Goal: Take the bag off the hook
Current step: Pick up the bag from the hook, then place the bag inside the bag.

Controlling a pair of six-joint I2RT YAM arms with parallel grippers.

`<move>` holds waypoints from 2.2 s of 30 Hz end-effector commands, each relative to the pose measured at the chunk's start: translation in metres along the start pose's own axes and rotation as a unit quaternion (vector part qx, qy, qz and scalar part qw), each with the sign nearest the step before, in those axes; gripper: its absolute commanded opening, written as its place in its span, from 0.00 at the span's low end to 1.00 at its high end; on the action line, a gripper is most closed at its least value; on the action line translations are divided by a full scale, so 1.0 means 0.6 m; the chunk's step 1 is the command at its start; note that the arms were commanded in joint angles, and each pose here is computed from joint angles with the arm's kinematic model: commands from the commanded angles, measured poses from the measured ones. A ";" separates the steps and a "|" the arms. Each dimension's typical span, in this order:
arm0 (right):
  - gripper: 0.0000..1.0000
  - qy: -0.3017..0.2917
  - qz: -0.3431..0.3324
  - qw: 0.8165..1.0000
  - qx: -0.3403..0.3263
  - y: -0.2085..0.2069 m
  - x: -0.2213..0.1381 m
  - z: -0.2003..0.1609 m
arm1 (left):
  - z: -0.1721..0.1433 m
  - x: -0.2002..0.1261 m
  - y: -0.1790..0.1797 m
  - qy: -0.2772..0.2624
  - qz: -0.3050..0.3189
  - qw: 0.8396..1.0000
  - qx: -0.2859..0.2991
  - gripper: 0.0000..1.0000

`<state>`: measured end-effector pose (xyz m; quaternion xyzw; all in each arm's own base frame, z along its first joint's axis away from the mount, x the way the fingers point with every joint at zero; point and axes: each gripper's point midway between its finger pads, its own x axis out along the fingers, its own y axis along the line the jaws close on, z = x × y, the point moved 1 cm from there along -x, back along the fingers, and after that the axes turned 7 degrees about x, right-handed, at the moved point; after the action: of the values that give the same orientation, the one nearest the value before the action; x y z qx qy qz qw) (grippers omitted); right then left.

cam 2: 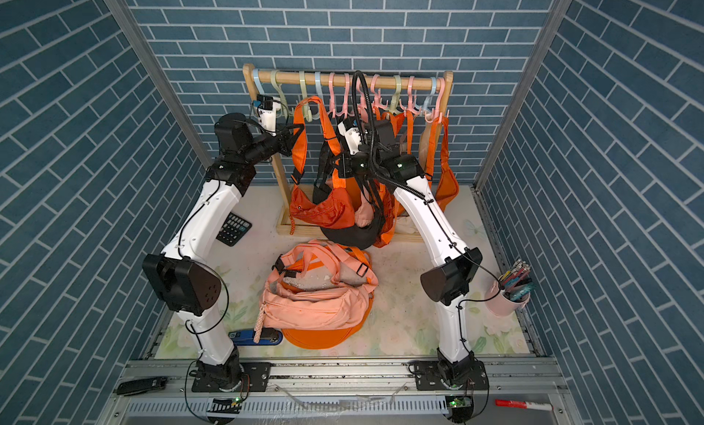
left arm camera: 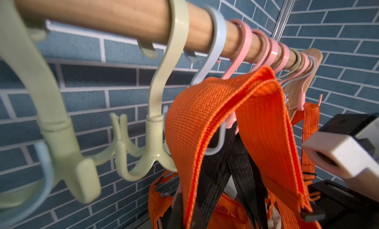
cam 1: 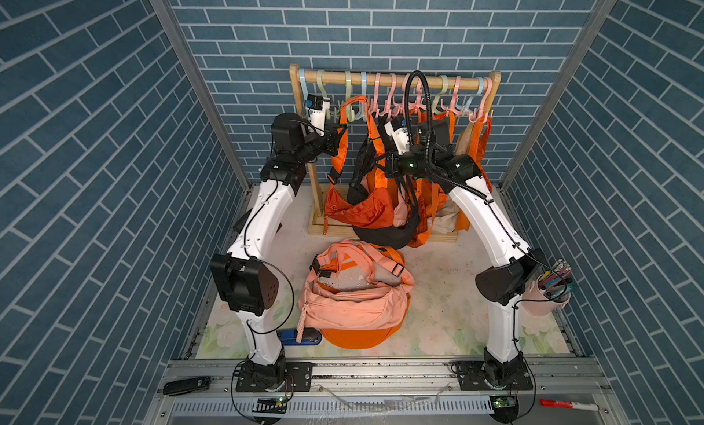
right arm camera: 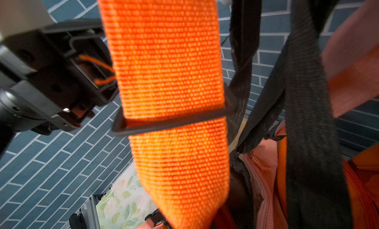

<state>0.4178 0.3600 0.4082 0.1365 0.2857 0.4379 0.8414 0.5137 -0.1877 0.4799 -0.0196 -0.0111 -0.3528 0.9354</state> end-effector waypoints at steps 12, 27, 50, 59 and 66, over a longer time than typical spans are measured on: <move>0.00 -0.036 0.023 0.999 -0.030 0.074 -0.096 0.011 | 0.148 -0.152 -0.086 -0.080 0.016 0.995 0.065 0.00; 0.00 -0.048 0.041 0.993 -0.105 0.188 -0.184 -0.078 | 0.170 -0.345 -0.177 -0.087 0.056 0.990 0.093 0.00; 0.00 -0.014 0.134 0.986 -0.098 0.294 -0.336 -0.224 | 0.086 -0.568 -0.290 -0.025 0.067 0.997 -0.021 0.00; 0.00 0.001 0.100 0.993 -0.065 0.255 -0.330 -0.288 | 0.060 -0.630 -0.306 -0.022 0.086 0.995 -0.036 0.00; 0.00 0.034 -0.003 0.999 -0.025 0.160 -0.234 -0.331 | -0.054 -0.518 -0.245 0.075 0.105 0.990 -0.060 0.00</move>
<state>0.1439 0.2960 0.3647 0.0805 0.2859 0.5024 0.8120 0.1488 -0.0924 0.4556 -0.0543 0.0657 -0.2803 0.9561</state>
